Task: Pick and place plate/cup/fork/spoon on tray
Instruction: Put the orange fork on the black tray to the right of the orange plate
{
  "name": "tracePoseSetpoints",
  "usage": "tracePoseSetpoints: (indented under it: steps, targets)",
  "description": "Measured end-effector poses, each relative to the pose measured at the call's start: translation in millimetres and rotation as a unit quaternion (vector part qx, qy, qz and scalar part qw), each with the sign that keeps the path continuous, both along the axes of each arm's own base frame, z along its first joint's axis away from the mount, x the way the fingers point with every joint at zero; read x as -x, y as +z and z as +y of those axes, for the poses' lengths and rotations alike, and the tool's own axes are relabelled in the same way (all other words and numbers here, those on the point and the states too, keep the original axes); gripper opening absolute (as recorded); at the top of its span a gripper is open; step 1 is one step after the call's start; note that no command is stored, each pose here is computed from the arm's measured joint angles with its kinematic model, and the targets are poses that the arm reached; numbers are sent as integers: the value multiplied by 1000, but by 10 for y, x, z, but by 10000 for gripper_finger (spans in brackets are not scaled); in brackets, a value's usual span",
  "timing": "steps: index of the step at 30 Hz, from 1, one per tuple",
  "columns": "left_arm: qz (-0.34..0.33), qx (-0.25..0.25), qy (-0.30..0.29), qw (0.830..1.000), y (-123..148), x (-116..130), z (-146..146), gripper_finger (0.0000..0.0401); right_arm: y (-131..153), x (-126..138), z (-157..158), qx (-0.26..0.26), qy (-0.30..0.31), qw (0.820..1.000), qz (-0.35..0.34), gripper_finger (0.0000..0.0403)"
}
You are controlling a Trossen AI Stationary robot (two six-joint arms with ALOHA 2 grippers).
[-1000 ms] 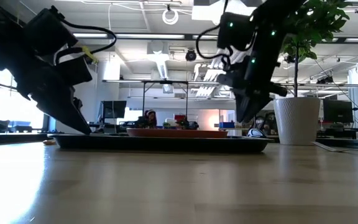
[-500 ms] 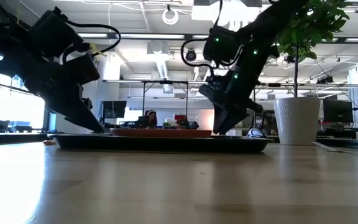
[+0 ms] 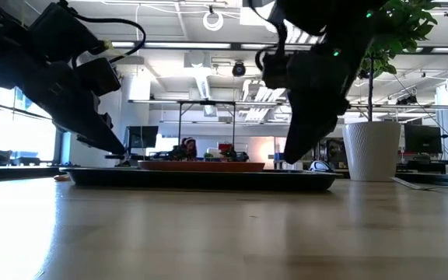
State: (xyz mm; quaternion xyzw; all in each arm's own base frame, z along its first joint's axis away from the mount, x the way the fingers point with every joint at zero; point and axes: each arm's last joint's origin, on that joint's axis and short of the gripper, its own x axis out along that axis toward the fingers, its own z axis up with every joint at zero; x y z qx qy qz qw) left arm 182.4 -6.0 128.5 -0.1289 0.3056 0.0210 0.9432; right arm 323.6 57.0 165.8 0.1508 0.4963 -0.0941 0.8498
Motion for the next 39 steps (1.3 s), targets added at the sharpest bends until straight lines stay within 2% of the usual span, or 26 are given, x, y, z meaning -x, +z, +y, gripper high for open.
tracePoseSetpoints:
  steps: [5, 11, 14, 17, 22, 29, 32, 35, 39]
  targets:
    - [1, 4, -7, 1000, -2, 2, -34, 133, -99, -27, 200, 13, 8, 1000, -12, 103]
    - [6, 6, -2, 1000, -11, 8, -32, 133, -279, -49, 144, 41, -13, 999, 17, 103]
    - [9, 3, -3, 1000, -15, 11, -27, 133, -297, -25, 37, 54, -47, 997, 38, 103]
    - [9, -7, 9, 1000, -15, 11, -18, 133, -271, 27, -84, 78, -86, 991, 59, 103]
    - [12, -26, 35, 999, -23, 17, 2, 133, -232, 91, -229, 73, -127, 985, 87, 103]
    - [22, -32, 42, 998, -38, 29, 7, 133, -75, 222, -184, 70, -109, 986, 108, 103]
    - [31, -31, 47, 998, -52, 41, 10, 133, 21, 334, -131, 67, -122, 982, 125, 103]
    - [51, -38, 60, 996, -82, 66, 22, 133, 99, 508, -117, 68, -160, 970, 172, 103]
    - [83, -51, 95, 991, -125, 111, 77, 133, 124, 747, -144, 83, -234, 931, 268, 103]
